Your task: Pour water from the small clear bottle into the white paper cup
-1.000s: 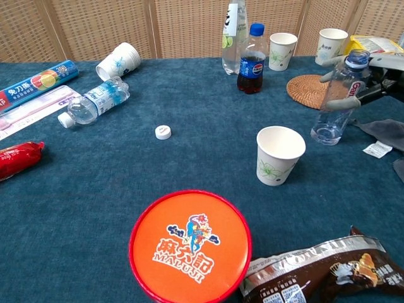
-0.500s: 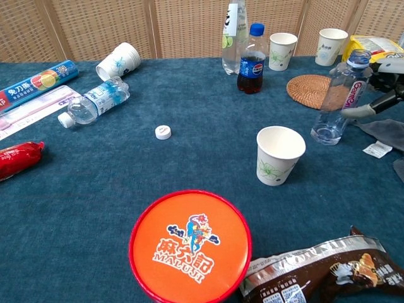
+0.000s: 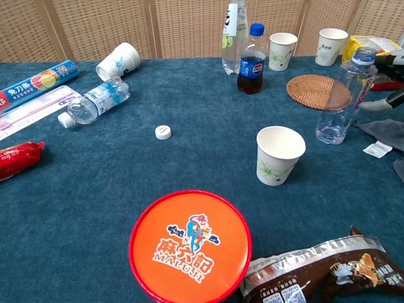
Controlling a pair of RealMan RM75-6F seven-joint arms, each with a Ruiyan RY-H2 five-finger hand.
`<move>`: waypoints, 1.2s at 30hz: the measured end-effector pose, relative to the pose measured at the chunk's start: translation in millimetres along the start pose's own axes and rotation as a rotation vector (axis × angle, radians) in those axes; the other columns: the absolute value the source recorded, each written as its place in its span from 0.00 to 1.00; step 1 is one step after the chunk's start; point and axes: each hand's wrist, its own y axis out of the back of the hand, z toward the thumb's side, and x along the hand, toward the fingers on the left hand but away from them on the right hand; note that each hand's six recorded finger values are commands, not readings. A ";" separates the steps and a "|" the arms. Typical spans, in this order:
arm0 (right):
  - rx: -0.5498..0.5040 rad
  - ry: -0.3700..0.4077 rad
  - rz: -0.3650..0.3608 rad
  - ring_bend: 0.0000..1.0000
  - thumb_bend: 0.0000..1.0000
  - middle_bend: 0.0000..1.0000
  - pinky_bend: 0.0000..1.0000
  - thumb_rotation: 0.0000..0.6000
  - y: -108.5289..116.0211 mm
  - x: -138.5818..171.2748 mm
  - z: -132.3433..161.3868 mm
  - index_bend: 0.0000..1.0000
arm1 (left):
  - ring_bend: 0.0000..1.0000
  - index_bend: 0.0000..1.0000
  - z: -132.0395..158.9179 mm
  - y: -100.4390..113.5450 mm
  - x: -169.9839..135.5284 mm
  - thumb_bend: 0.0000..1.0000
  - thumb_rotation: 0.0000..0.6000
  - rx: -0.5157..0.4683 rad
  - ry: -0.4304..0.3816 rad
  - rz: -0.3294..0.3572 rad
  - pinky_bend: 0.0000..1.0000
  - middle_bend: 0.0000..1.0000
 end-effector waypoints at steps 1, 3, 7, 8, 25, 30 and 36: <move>0.010 -0.005 0.001 0.00 0.38 0.09 0.00 1.00 1.9 1.1 -1.4 0.00 | 0.18 0.20 0.1 -0.1 0.0 0.47 0.77 0.000 0.000 0.000 0.08 0.20; 0.024 -0.011 0.003 0.00 0.38 0.09 0.00 1.00 3.8 2.8 -3.4 0.00 | 0.18 0.20 0.3 -0.1 0.1 0.47 0.78 0.000 -0.002 -0.001 0.08 0.20; 0.030 -0.026 0.005 0.00 0.39 0.09 0.00 1.00 6.0 7.3 -7.9 0.00 | 0.18 0.20 1.2 -0.3 0.7 0.47 0.77 -0.001 -0.005 -0.001 0.08 0.20; 0.032 -0.027 0.003 0.00 0.38 0.09 0.00 1.00 6.4 7.8 -8.5 0.00 | 0.18 0.20 1.6 -0.7 0.9 0.47 0.77 -0.001 -0.007 -0.001 0.08 0.20; 0.121 -0.070 -0.069 0.00 0.39 0.09 0.00 1.00 29.8 15.9 -28.0 0.00 | 0.18 0.20 3.9 4.6 -1.6 0.47 0.77 0.006 -0.011 0.013 0.08 0.20; 0.186 -0.083 -0.100 0.00 0.40 0.09 0.00 1.00 38.6 19.3 -35.1 0.03 | 0.18 0.20 3.1 6.7 -3.3 0.47 0.77 0.008 -0.008 0.018 0.08 0.20; 0.252 -0.096 -0.160 0.00 0.40 0.11 0.00 1.00 50.7 25.7 -42.2 0.07 | 0.18 0.20 2.1 7.5 -4.1 0.47 0.77 0.008 -0.008 0.020 0.08 0.20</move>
